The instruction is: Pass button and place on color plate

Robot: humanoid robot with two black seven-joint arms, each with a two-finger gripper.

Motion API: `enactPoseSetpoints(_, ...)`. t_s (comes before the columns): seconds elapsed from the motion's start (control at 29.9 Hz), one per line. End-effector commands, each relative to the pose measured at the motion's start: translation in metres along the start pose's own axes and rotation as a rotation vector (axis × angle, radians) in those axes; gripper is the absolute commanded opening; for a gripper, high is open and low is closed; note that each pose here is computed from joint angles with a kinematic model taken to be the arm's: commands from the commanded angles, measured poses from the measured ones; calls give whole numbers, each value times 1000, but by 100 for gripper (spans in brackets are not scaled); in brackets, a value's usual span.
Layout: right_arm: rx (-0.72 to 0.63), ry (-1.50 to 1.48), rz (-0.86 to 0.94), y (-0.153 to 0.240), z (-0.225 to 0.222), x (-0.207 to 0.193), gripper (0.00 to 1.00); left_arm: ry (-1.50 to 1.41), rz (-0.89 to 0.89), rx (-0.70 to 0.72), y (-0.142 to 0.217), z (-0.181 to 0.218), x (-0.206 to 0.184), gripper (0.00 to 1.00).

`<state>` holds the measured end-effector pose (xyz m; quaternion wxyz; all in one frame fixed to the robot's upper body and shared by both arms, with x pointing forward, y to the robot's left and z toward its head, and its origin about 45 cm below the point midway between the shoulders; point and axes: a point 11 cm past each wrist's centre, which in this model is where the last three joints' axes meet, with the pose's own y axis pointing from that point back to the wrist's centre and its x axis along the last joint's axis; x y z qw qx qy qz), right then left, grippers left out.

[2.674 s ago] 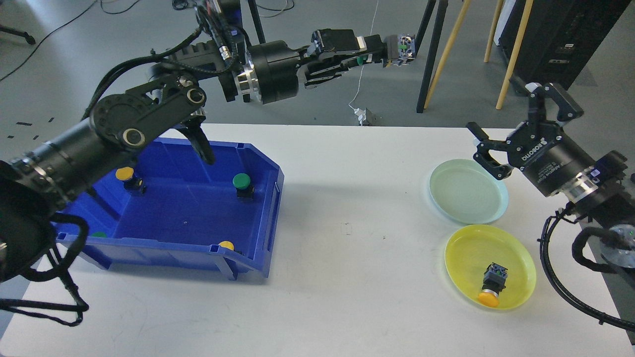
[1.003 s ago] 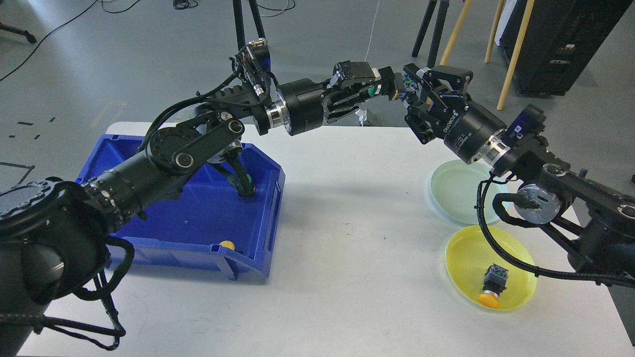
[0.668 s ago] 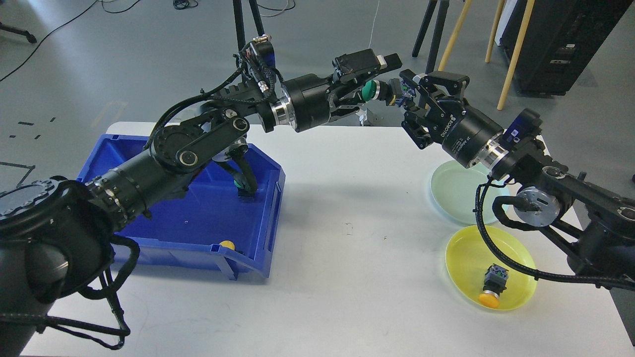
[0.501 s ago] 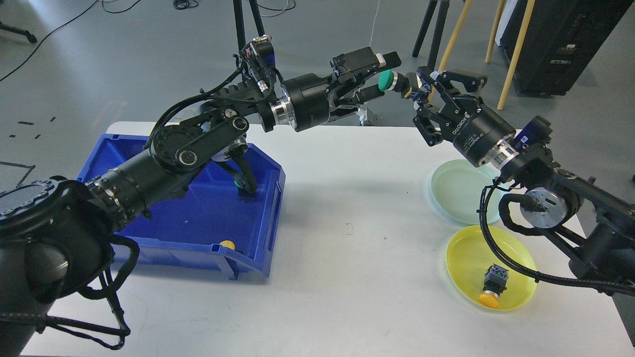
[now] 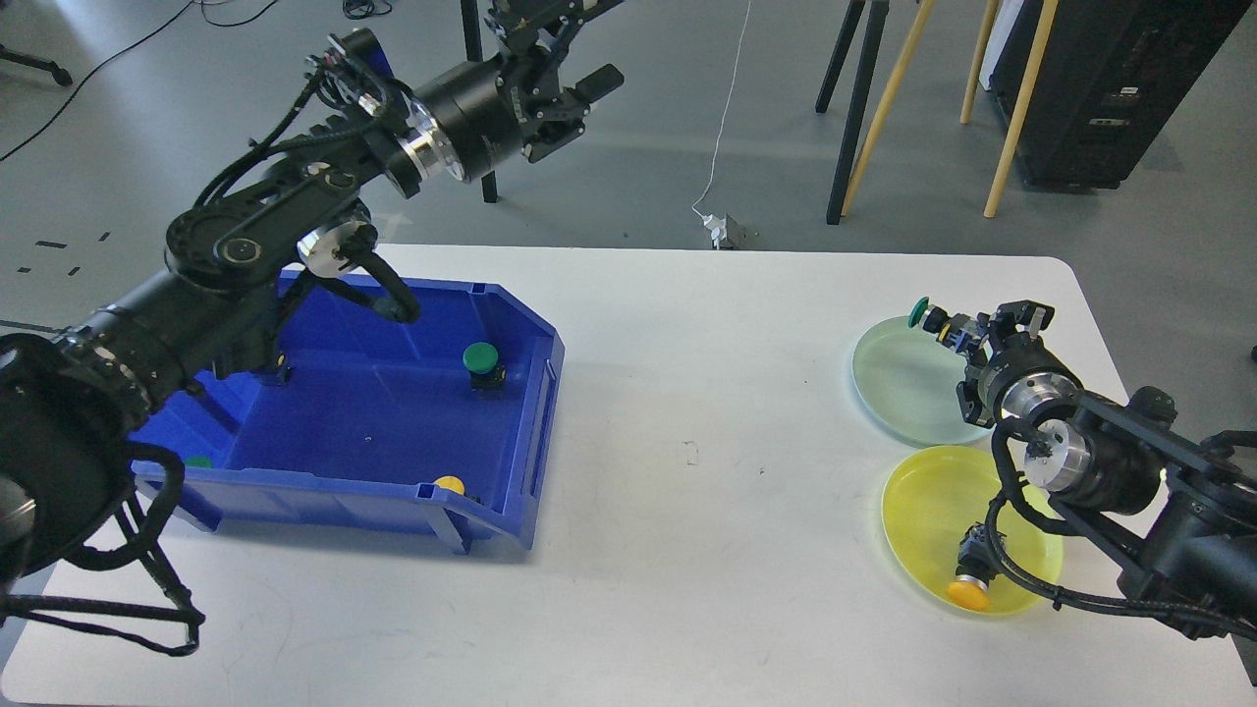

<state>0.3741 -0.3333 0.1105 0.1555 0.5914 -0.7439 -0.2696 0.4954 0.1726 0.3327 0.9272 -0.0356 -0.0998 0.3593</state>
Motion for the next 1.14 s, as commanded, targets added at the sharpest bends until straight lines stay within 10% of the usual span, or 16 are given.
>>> enactPoseSetpoints(0.0,-37,6,2,0,9,-3,17,-11,15,2,5,3,8,92)
enactPoseSetpoints(0.23,-30,-25,13,-3,3,-2,100,-9,16,4,7,1,8,93)
enactPoseSetpoints(0.53,92,-96,-64,4,-61,-27,100,75,159,-99,28,23,47,93)
enactPoseSetpoints(0.8,429,-259,-744,40,-193,-72,100,266,285,-133,63,-11,58,99)
enactPoseSetpoints(1.1,409,-274,-906,31,-184,-98,100,259,281,-118,63,-14,57,100)
